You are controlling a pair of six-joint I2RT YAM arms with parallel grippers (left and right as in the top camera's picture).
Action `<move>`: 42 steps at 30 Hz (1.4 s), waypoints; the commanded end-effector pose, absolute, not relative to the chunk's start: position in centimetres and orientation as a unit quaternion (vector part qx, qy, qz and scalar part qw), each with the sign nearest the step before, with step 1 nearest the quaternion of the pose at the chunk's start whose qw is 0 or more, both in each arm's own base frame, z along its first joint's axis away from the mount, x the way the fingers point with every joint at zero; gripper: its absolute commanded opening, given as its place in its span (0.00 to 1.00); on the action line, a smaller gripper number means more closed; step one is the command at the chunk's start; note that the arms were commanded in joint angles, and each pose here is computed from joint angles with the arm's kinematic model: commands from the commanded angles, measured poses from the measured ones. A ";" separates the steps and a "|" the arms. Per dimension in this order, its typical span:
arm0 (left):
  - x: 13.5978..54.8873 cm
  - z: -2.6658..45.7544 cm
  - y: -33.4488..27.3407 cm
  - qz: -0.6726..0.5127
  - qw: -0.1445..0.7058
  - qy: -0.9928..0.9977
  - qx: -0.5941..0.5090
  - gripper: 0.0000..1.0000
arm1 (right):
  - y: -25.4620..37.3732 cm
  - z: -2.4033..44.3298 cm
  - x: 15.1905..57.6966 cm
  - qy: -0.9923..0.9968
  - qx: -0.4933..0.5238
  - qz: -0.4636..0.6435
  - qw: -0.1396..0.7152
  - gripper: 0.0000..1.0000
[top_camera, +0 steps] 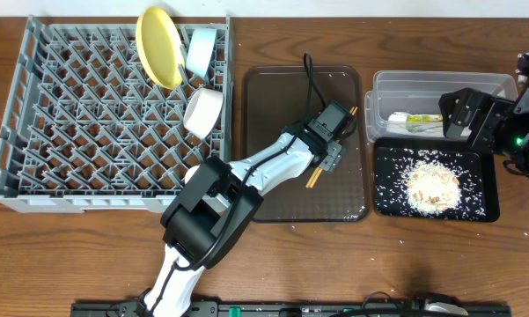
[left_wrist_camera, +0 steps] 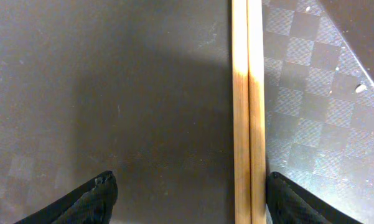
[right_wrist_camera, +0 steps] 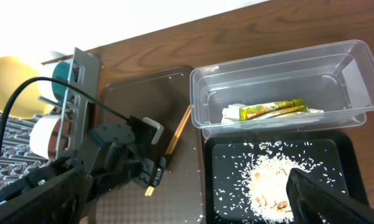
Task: Sort waste into correct bins and load items into the dishwasher
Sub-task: 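Move the left gripper over the wooden chopsticks on the brown tray, then lower and align the left gripper over one chopstick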
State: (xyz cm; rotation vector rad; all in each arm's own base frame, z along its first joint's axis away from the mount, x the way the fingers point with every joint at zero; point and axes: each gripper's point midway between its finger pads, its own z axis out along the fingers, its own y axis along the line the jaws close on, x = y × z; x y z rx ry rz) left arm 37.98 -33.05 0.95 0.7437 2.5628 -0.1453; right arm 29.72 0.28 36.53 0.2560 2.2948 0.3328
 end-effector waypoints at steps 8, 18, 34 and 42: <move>39.3 4.8 -33.4 -0.050 0.279 0.910 0.303 0.77 | -0.1 36.6 29.7 0.904 0.101 0.125 0.396 0.99; 39.6 1.9 -33.6 -0.043 0.267 0.912 0.308 0.77 | -0.1 36.6 29.7 0.904 0.101 0.125 0.396 0.99; 40.2 1.8 -33.1 -0.038 0.272 0.913 0.301 0.73 | -0.1 36.6 29.7 0.904 0.101 0.125 0.396 0.99; 40.7 5.2 -33.4 -0.052 0.304 0.905 0.294 0.73 | -0.1 36.6 29.7 0.904 0.101 0.125 0.396 0.99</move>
